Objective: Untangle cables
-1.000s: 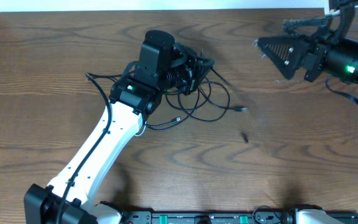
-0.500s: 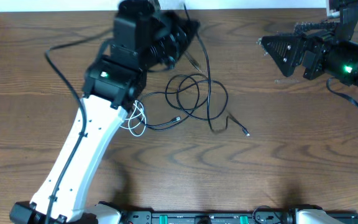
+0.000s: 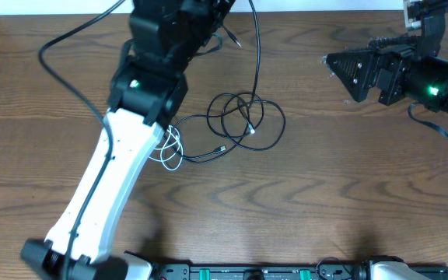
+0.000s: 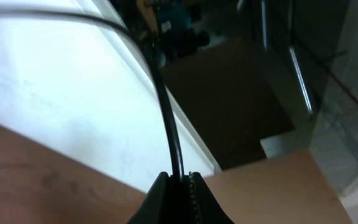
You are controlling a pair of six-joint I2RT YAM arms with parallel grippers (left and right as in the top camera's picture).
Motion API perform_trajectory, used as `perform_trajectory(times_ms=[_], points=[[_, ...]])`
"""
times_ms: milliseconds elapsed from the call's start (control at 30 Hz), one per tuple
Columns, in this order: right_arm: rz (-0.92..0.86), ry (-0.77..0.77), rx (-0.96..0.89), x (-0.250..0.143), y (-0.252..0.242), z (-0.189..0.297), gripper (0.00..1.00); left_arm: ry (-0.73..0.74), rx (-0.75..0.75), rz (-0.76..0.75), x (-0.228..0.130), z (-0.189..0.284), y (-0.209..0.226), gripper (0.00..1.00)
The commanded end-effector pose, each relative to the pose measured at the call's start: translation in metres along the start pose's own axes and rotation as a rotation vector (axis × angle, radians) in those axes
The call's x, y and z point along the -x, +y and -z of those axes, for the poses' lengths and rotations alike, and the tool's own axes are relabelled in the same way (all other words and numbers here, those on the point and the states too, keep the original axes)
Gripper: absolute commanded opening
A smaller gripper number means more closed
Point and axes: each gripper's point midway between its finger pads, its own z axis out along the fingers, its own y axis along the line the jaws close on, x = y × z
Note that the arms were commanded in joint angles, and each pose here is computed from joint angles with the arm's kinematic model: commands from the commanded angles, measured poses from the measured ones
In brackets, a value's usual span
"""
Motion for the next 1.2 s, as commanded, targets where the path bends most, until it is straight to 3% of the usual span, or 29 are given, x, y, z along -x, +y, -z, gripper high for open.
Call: perform_trajectory(times_ms=[0, 167, 267, 367, 600, 833, 933, 1033, 1167], points=[[0.030, 0.002, -0.004, 0.000, 0.000, 0.002, 0.99, -0.072, -0.050, 0.000, 0.013, -0.013, -0.006, 0.07], [0.006, 0.035, -0.005, -0.009, 0.000, 0.001, 0.99, -0.262, -0.257, 0.151, 0.054, -0.002, -0.052, 0.08], [0.001, 0.042, -0.006, -0.011, -0.001, 0.001, 0.99, -0.391, -0.290, 0.225, 0.080, 0.010, -0.062, 0.08], [0.016, 0.052, -0.007, -0.014, -0.001, 0.001, 0.99, -0.570, -0.224, 0.166, 0.106, 0.022, -0.052, 0.07], [0.020, 0.101, 0.010, -0.027, -0.002, -0.007, 0.99, -0.850, 0.169, -0.227, 0.140, 0.033, 0.006, 0.08], [0.003, 0.155, 0.030, -0.041, -0.007, -0.027, 0.99, -0.798, 0.434, -0.550, 0.161, -0.003, 0.088, 0.13], [-0.009, 0.188, 0.041, -0.047, -0.009, -0.038, 0.99, -0.738, 0.485, -0.616, 0.166, -0.013, 0.113, 0.13], [-0.021, 0.218, 0.048, -0.053, -0.013, -0.049, 0.99, -0.671, 0.456, -0.629, 0.165, -0.021, 0.118, 0.11], [-0.029, 0.246, 0.057, -0.056, -0.018, -0.065, 0.99, -0.518, 0.283, -0.638, 0.142, -0.043, 0.095, 0.09]])
